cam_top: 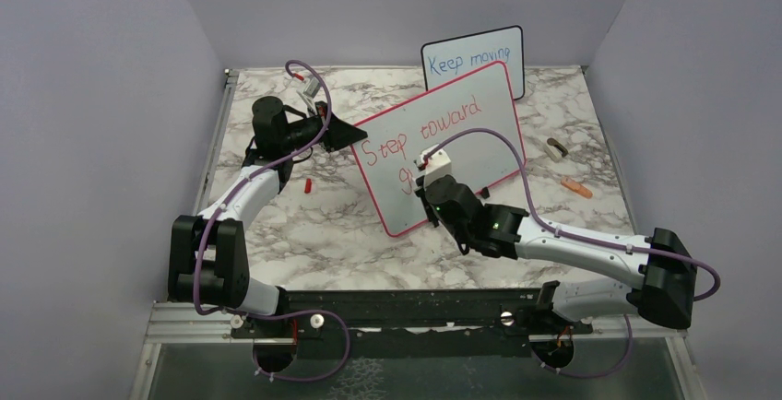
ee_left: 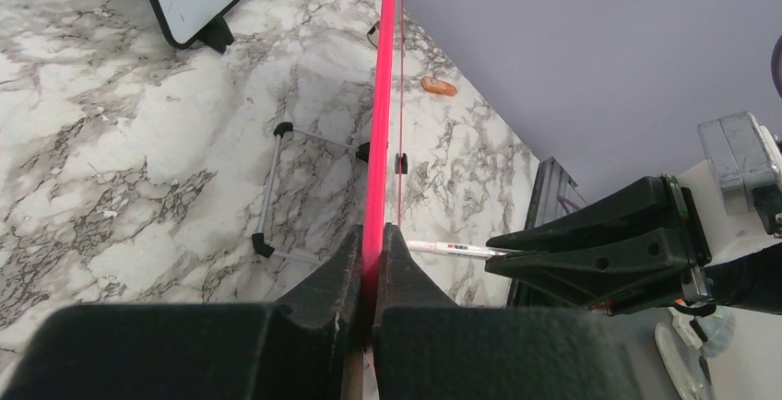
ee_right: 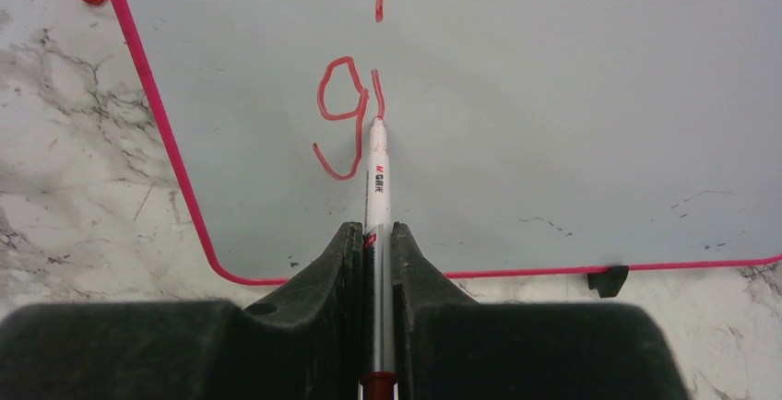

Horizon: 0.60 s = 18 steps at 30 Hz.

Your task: Write a sentence on the whiteboard

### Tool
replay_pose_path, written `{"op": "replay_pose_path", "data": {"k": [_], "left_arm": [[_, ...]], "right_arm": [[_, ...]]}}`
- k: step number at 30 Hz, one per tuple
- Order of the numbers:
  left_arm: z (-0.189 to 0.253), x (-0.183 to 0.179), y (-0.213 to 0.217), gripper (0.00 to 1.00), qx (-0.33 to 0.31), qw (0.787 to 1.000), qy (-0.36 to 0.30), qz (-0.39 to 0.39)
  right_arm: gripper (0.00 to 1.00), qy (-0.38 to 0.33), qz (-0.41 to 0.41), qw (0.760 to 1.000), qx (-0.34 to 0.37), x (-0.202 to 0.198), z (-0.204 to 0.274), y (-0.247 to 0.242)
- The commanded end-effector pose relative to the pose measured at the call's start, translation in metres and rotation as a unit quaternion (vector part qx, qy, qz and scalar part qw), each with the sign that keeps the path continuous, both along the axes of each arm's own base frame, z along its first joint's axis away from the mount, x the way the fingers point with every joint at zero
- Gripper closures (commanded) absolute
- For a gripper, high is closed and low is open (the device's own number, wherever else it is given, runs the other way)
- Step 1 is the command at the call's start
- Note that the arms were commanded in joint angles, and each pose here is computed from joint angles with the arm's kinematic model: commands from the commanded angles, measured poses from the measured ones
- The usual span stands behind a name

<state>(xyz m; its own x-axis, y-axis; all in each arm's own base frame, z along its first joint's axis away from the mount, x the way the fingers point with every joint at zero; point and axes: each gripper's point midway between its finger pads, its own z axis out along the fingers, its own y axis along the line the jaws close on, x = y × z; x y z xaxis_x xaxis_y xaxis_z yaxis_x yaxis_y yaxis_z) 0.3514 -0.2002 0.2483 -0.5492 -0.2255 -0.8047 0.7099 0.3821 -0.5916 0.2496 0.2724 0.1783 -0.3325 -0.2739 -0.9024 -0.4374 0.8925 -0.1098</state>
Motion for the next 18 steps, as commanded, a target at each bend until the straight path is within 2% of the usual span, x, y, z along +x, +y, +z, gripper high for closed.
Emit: {"op": "replay_pose_path", "data": {"k": [1,18], "left_arm": [[-0.011,-0.002,0.002,1.00,0.006,1.000,0.030,-0.002],[-0.011,-0.003,0.001,1.00,0.006,1.000,0.030,-0.006]], "right_arm": [[1.00,-0.027,-0.016,0.999,0.016,0.011,0.010,0.000],[1.00,-0.047,-0.033,0.998,0.023,0.022,0.019,-0.001]]}}
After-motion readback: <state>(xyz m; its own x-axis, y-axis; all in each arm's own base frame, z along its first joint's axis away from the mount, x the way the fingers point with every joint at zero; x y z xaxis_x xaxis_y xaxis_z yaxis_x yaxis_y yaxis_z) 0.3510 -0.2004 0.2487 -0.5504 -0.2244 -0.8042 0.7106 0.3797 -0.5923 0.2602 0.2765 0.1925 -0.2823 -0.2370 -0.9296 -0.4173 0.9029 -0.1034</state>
